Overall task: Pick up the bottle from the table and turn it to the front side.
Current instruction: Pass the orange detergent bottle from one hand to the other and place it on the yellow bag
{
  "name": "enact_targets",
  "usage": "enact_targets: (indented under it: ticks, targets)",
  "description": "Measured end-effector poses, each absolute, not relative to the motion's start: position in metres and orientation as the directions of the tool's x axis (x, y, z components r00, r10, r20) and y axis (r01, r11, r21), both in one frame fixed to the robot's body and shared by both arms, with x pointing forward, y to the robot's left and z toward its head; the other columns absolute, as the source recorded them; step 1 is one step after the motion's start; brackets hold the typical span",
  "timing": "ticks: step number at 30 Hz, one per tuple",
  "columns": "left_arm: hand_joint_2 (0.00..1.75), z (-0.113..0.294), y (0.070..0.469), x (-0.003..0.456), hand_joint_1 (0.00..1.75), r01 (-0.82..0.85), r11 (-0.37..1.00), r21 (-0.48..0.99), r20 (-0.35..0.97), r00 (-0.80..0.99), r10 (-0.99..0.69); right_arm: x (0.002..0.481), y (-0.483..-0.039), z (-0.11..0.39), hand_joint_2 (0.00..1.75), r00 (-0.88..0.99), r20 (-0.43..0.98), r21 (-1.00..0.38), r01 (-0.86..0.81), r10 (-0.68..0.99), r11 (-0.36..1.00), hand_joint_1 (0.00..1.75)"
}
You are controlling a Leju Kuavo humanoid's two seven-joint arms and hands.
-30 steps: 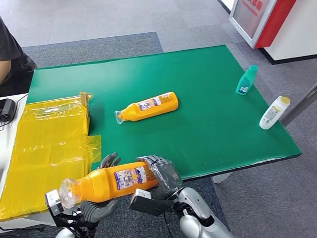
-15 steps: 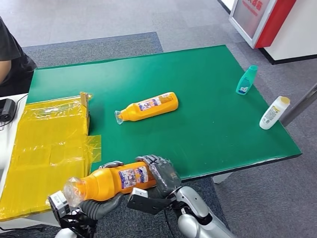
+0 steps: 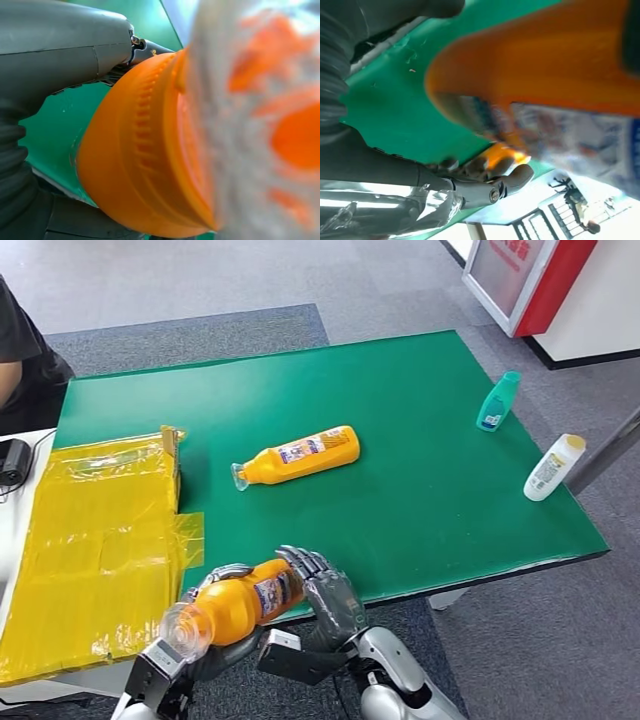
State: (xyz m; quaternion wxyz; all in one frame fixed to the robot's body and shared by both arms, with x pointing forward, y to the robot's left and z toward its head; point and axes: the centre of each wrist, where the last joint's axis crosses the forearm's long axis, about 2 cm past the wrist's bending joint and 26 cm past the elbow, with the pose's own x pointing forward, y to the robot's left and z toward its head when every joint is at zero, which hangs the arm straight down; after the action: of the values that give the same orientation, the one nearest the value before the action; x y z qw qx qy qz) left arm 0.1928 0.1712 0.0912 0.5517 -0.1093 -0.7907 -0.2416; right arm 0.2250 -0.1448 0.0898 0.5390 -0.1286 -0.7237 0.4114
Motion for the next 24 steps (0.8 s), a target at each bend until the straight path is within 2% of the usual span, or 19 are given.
enact_targets:
  ticks: [5, 11, 14, 18, 21, 24]
  targets:
    - [1.75, 0.096, 0.180, 0.192, 1.75, 0.358, 0.870, 0.340, 0.893, -0.411, -0.180, 0.219, -0.148, 0.093, 1.75, -0.378, 0.687, -0.721, -0.241, 0.621, 0.650, 0.00]
    - [1.75, 0.105, 0.219, 0.196, 1.75, 0.095, 0.828, 0.553, 0.765, -0.451, -0.459, 0.198, -0.162, 0.095, 1.75, -0.327, 0.725, -0.680, -0.198, 0.606, 0.706, 0.00]
    - [1.75, 0.114, 0.243, 0.199, 1.74, -0.074, 0.716, 0.694, 0.632, -0.413, -0.656, 0.185, -0.170, 0.095, 1.75, -0.298, 0.742, -0.662, -0.187, 0.601, 0.725, 0.00]
    - [1.75, 0.122, 0.274, 0.203, 1.75, -0.249, 0.469, 0.848, 0.407, -0.261, -0.875, 0.170, -0.177, 0.095, 1.75, -0.260, 0.766, -0.636, -0.180, 0.587, 0.750, 0.00]
    - [1.75, 0.126, 0.295, 0.206, 1.75, -0.300, 0.313, 0.901, 0.281, -0.147, -0.948, 0.163, -0.181, 0.095, 1.75, -0.244, 0.781, -0.619, -0.180, 0.575, 0.764, 0.00]
    - [1.75, 0.128, 0.310, 0.209, 1.75, -0.321, 0.253, 0.913, 0.231, -0.106, -0.967, 0.159, -0.183, 0.096, 1.75, -0.239, 0.786, -0.613, -0.179, 0.570, 0.770, 0.00]
